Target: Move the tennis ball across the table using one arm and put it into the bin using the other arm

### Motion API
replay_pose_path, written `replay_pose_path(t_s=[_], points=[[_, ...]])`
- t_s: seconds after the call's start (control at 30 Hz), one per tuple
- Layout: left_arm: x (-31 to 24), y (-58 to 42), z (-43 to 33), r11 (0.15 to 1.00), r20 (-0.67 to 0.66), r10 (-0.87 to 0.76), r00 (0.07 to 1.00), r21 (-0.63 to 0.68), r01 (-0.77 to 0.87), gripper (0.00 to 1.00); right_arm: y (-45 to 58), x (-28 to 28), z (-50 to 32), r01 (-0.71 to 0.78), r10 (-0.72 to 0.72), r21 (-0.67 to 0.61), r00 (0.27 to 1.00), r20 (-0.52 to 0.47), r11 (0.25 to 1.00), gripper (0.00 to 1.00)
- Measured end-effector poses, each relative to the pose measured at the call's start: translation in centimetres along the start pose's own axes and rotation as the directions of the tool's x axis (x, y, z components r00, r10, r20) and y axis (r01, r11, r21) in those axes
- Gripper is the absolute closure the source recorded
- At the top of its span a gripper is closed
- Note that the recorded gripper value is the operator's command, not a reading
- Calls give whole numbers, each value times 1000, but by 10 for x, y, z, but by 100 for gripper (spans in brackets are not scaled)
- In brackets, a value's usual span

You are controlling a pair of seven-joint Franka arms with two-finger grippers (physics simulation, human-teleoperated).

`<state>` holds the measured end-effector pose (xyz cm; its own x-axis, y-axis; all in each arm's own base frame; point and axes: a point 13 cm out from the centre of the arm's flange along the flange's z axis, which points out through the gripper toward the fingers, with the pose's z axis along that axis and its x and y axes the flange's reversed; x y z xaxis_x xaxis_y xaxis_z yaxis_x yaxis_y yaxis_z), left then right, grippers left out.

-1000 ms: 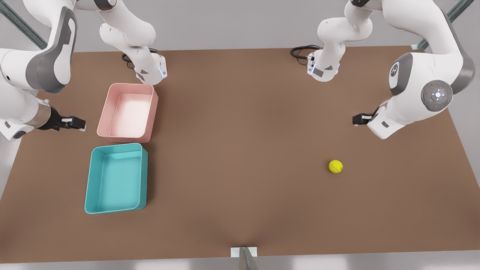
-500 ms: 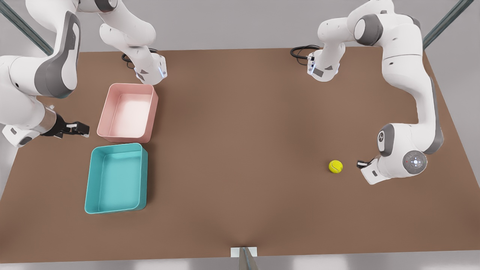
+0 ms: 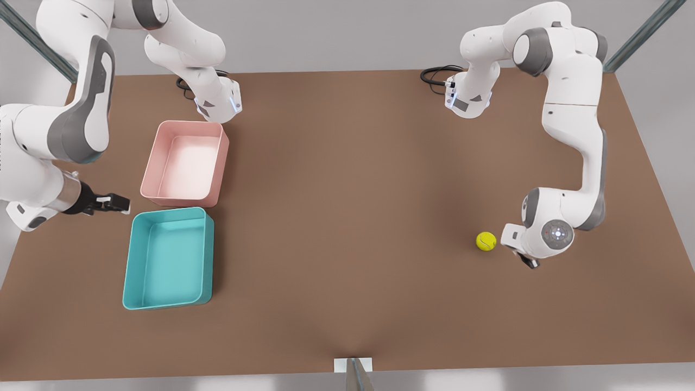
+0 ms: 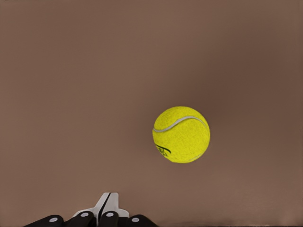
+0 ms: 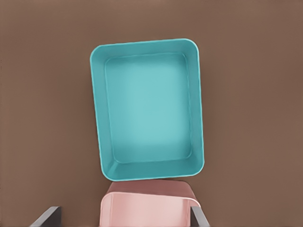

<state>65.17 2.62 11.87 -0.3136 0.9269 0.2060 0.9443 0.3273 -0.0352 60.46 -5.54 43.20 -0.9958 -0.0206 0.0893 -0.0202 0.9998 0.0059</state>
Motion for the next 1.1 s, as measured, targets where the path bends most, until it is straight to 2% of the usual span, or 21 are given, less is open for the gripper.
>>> replay_pose_path(t_s=[0.17, 0.4, 1.1], points=[[2, -29, 6, 984, 6, 179, 984, -18, -179, 79, 12, -11, 3, 23, -23, 1, 1000, -3, 1000, 0], [2, -46, 45, 941, 25, 338, 941, -22, -338, 79, 12, -7, 13, 35, -34, 30, 998, -47, 999, 0], [-10, -52, 73, 848, 31, 530, 848, -49, -528, 79, 9, -4, 15, 35, -32, 35, 998, -61, 999, 0]])
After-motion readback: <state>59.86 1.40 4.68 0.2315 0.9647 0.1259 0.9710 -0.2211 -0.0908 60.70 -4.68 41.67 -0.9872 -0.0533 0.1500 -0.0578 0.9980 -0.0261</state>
